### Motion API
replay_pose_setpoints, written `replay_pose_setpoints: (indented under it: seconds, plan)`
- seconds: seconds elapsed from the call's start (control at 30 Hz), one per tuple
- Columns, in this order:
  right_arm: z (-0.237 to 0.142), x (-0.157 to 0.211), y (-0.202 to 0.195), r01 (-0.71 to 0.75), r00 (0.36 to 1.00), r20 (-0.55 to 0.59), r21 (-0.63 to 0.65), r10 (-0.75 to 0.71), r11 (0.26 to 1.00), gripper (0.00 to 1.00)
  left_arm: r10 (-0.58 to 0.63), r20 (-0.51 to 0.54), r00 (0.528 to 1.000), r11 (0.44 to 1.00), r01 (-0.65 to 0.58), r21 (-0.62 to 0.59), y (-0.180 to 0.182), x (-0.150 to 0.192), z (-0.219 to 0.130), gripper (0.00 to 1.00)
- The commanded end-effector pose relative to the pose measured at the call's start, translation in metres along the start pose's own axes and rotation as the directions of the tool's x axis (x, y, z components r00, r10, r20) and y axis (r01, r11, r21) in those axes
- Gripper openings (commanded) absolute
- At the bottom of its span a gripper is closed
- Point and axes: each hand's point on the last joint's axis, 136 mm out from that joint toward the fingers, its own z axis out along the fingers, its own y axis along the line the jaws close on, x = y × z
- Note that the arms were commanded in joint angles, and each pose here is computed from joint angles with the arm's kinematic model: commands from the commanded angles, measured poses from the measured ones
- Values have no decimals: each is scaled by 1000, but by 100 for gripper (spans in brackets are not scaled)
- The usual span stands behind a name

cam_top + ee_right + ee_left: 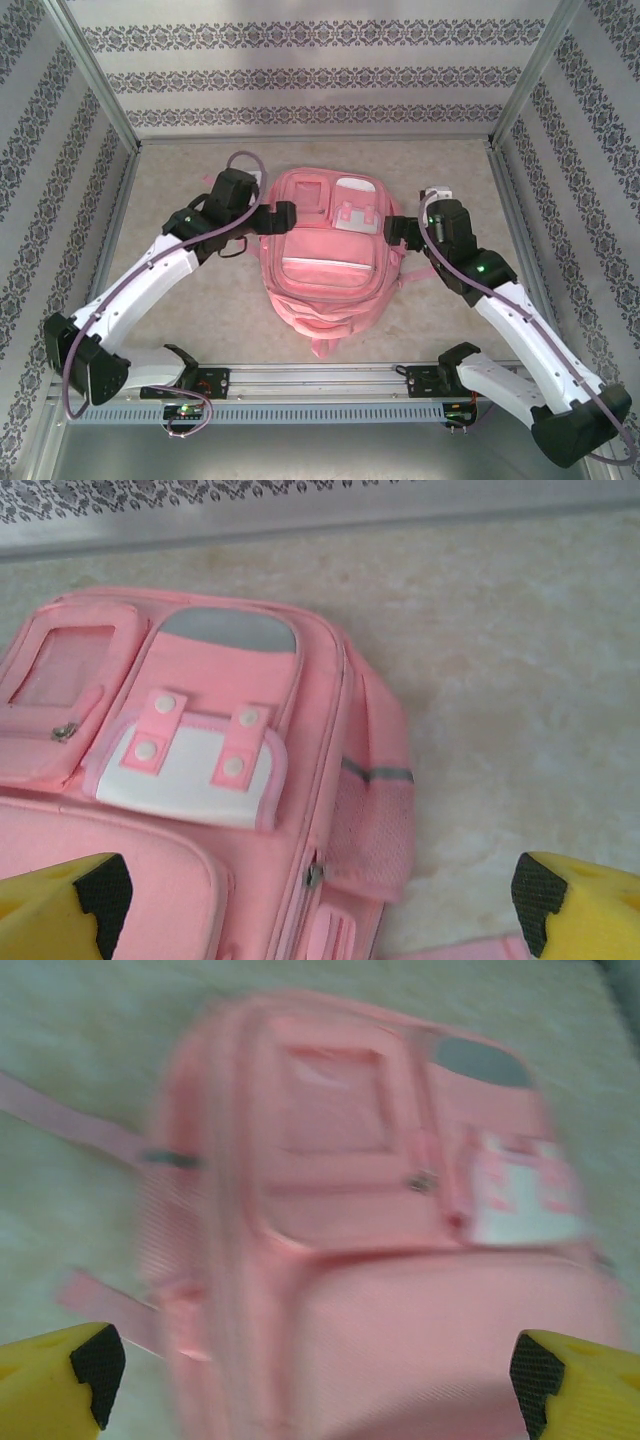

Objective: Pack the student bag

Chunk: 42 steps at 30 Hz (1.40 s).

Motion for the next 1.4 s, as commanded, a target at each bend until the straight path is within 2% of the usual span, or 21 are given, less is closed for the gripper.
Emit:
replay_pose_setpoints:
  seconds: [0.0,0.03,0.1,0.2,0.23,0.3,0.4,0.5,0.53,0.63,0.7,0.8,0.87,0.97,1.07,1.2,1.3,1.37]
  plan:
    - [8,-31,13,114,990,86,-37,-111,993,98,191,64,979,935,-162,-314,75,1,23,99]
    - [11,-33,13,135,987,94,-31,-132,990,98,177,82,981,923,-136,-361,92,4,24,99]
    - [18,-35,6,164,979,125,7,-164,986,98,110,161,981,931,-45,-363,118,9,23,99]
    - [28,-33,7,252,949,201,-8,-245,968,98,79,345,935,932,54,-359,156,15,15,99]
    - [31,-34,6,255,943,221,0,-249,967,98,73,374,925,921,81,-381,170,19,12,99]
    - [41,-33,3,283,934,219,24,-281,959,98,104,334,937,905,50,-422,185,30,17,99]
    - [62,-19,-5,373,913,148,72,-380,925,98,126,307,943,907,16,-422,190,41,33,99]
    - [81,-3,-46,202,971,91,179,-221,963,98,108,270,957,904,19,-426,200,54,51,99]
    - [85,4,-56,160,981,80,166,-175,973,98,83,280,956,901,49,-432,207,58,55,99]
    - [95,25,-81,141,987,49,202,-154,969,98,59,303,951,908,75,-411,216,57,61,99]
    - [99,36,-101,105,992,37,225,-117,969,98,55,354,934,909,99,-404,220,48,63,99]
    - [98,52,-135,0,998,58,297,-18,955,98,68,282,957,903,61,-425,227,43,78,99]
    - [97,58,-145,-16,998,63,307,-4,952,98,82,267,960,905,40,-423,226,41,82,99]
    - [97,67,-149,-22,999,51,308,6,951,98,91,286,954,914,34,-404,223,41,80,99]
    - [91,76,-156,-49,995,96,325,18,944,98,81,332,940,919,58,-389,225,41,72,99]
    - [87,71,-150,-54,989,148,269,14,962,98,33,359,933,918,114,-380,234,48,58,99]
    - [81,72,-150,-67,978,209,252,14,965,98,50,367,929,937,84,-339,225,49,57,99]
    - [79,68,-146,-63,968,251,195,13,979,98,50,366,929,940,80,-332,224,49,57,99]
